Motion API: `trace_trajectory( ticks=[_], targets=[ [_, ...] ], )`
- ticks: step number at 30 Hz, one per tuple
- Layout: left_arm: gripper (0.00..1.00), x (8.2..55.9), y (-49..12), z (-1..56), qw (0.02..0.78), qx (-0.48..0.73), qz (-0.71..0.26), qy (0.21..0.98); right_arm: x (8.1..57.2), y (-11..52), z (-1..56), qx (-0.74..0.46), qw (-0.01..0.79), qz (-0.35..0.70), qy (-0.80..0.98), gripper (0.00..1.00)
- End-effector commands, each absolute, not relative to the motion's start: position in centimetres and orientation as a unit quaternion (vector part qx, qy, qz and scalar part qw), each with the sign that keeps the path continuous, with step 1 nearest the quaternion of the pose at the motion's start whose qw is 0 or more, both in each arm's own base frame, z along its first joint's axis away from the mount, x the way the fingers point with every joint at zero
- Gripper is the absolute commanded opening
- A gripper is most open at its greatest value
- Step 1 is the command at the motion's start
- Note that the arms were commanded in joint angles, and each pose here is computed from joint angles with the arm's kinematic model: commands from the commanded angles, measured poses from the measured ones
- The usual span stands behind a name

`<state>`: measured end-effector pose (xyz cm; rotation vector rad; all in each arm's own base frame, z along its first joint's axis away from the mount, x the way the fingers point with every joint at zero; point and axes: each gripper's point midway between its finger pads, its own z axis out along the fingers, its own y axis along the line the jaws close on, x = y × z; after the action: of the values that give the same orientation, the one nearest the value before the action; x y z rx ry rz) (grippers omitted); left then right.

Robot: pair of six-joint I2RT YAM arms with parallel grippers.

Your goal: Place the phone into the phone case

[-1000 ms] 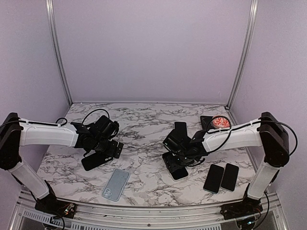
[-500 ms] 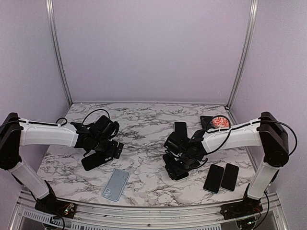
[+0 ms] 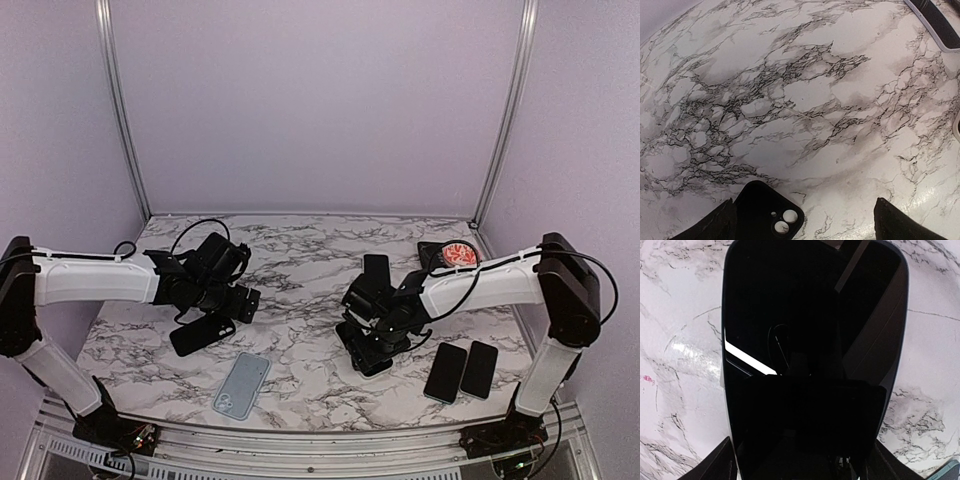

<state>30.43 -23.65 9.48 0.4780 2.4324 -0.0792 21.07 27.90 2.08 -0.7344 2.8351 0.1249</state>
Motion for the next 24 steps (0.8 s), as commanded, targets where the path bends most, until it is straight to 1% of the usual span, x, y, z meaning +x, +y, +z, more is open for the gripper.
trace_trajectory(
  ticks=[1, 3, 4, 7, 10, 13, 16, 17, 20, 24],
  targets=[
    [0.95, 30.7, -25.5, 11.4, 0.345, 0.185, -0.044, 0.919, 20.9, 27.8, 2.2, -0.252, 0.106, 0.050, 0.961, 0.32],
    [0.95, 30.5, -26.4, 11.7, 0.351, 0.188, -0.043, 0.916, 21.2, 28.7, 3.4, -0.259, 0.125, 0.075, 0.955, 0.21],
    [0.95, 30.4, -27.0, 12.0, 0.354, 0.189, -0.047, 0.915, 21.4, 29.3, 4.0, -0.263, 0.135, 0.090, 0.951, 0.17],
    [0.94, 30.2, -28.7, 13.0, 0.365, 0.187, -0.074, 0.909, 22.0, 30.5, 6.0, -0.265, 0.170, 0.125, 0.941, 0.09],
    [0.95, 30.0, -30.8, 14.6, 0.381, 0.178, -0.145, 0.895, 22.8, 31.1, 7.4, -0.263, 0.204, 0.138, 0.933, 0.00],
    [0.96, 29.7, -31.9, 16.8, 0.408, 0.134, -0.251, 0.867, 23.8, 31.8, 8.7, -0.258, 0.235, 0.151, 0.925, 0.00],
    [0.99, 29.5, -33.0, 20.3, 0.440, 0.070, -0.383, 0.809, 24.9, 32.8, 10.5, -0.255, 0.272, 0.168, 0.912, 0.00],
    [0.99, 29.3, -33.6, 20.9, 0.438, 0.063, -0.413, 0.796, 25.4, 33.2, 11.3, -0.253, 0.288, 0.174, 0.907, 0.00],
    [0.99, 29.1, -35.6, 21.9, 0.423, 0.061, -0.468, 0.773, 26.5, 34.7, 14.4, -0.251, 0.334, 0.200, 0.886, 0.00],
    [0.99, 29.8, -36.0, 22.7, 0.432, 0.037, -0.494, 0.754, 26.7, 36.4, 19.2, -0.261, 0.393, 0.243, 0.847, 0.00]
  ],
)
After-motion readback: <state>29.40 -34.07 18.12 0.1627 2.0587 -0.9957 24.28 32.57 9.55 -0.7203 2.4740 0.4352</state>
